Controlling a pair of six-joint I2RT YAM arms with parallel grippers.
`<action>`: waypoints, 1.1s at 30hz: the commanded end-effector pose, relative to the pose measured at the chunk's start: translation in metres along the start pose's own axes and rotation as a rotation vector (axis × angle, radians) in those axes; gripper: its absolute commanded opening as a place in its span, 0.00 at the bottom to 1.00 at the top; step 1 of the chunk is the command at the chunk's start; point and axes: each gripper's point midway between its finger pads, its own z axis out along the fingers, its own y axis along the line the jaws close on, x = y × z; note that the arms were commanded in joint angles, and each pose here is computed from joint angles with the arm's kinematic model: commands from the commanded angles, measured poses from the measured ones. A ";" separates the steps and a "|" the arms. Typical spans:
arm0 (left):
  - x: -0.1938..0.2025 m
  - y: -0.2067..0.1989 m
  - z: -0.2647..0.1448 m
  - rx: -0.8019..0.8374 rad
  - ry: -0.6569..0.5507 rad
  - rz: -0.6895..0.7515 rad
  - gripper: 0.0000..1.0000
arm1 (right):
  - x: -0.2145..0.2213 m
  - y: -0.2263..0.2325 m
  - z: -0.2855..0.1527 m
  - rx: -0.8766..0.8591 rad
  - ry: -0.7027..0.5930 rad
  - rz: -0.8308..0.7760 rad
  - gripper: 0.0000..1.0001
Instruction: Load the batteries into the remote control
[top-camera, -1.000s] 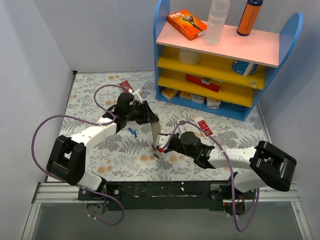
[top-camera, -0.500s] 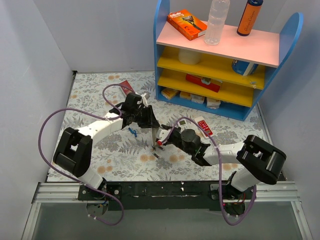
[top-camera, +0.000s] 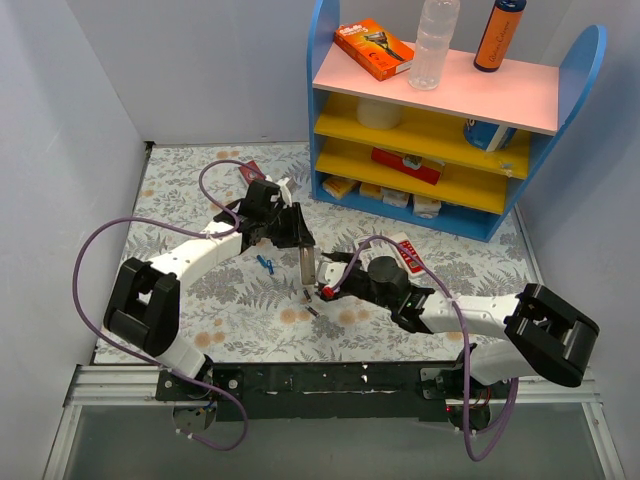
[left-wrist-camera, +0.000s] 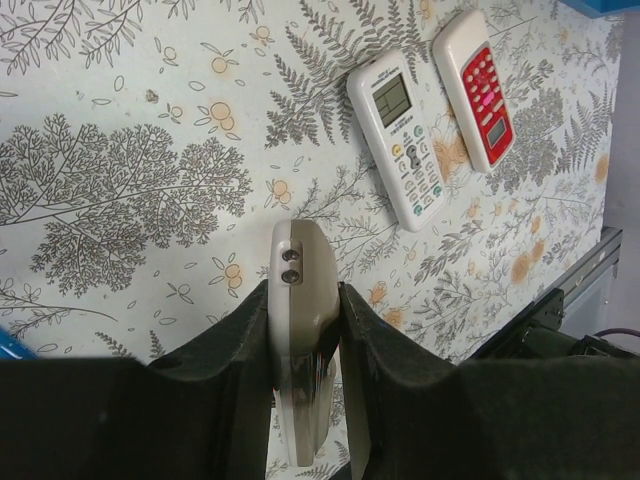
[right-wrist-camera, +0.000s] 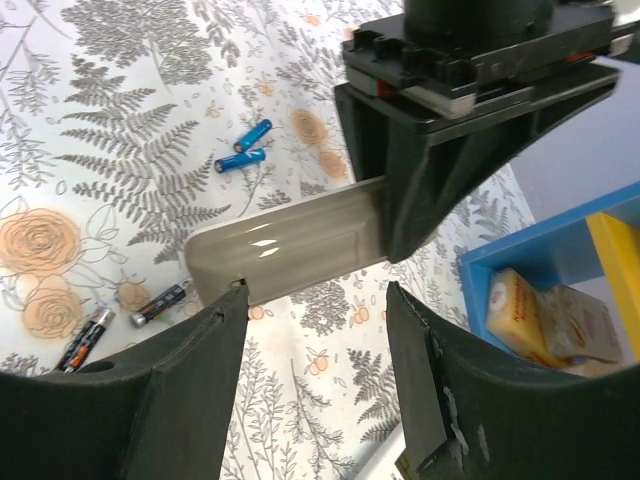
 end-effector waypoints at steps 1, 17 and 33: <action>-0.016 -0.020 -0.020 0.072 -0.080 0.046 0.00 | -0.011 0.007 0.000 -0.056 -0.029 0.029 0.65; -0.012 -0.032 -0.026 0.137 -0.077 0.043 0.00 | -0.015 -0.002 0.007 -0.023 -0.035 0.033 0.59; -0.011 -0.041 -0.031 0.178 -0.075 0.049 0.00 | -0.012 -0.007 0.016 0.000 -0.017 0.029 0.59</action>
